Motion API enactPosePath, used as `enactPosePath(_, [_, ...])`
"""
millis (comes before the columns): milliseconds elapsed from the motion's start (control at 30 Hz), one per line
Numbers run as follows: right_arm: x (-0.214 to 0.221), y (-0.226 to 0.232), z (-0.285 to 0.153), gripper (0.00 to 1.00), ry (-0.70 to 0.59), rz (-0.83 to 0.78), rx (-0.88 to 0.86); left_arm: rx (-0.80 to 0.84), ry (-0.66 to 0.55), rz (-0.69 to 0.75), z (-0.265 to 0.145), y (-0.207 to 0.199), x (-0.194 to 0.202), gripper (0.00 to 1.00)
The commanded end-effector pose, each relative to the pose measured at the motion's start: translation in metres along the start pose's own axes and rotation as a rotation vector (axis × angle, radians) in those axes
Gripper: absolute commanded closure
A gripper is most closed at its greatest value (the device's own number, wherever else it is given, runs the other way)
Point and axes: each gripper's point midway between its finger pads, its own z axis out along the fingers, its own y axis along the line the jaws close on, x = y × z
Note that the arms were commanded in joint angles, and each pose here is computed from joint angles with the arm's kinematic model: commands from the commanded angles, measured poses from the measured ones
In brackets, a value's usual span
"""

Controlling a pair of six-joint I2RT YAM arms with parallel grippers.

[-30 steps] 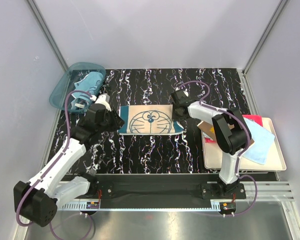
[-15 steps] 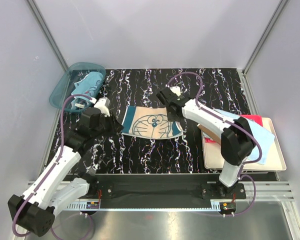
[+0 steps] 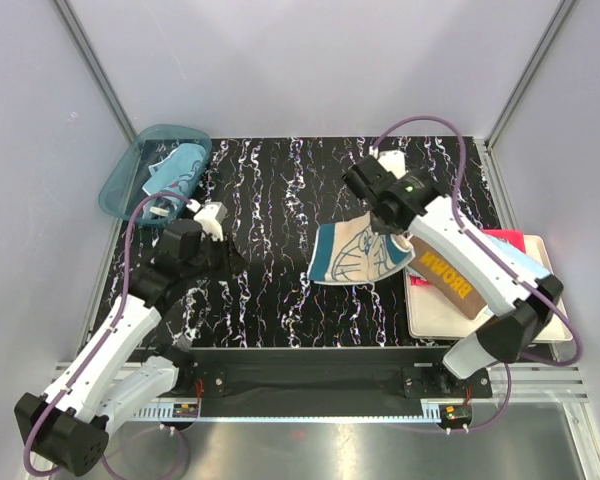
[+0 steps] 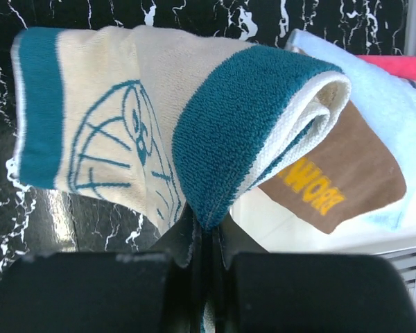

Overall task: Fold and stack the towels
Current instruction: Neatly place the folded towel into the bin

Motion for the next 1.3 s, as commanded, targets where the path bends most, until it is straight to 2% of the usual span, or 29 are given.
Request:
enactPosePath(0, [-0.009, -0.037, -0.037, 1.00, -0.064, 0.042, 0.030, 0.061, -0.013, 0.036, -0.003, -0.011, -0.002, 0.72])
enactPosePath(167, [-0.008, -0.059, -0.060, 1.00, -0.079, 0.044, 0.036, 0.062, -0.010, 0.038, -0.003, -0.012, -0.001, 0.72])
enactPosePath(533, [-0.019, -0.105, -0.114, 1.00, -0.214, 0.130, 0.003, 0.070, 0.004, 0.041, -0.001, -0.014, 0.001, 0.72])
enactPosePath(1267, [-0.033, -0.140, -0.143, 1.00, -0.315, 0.185, 0.038, 0.080, 0.025, 0.041, 0.003, -0.016, 0.004, 0.72])
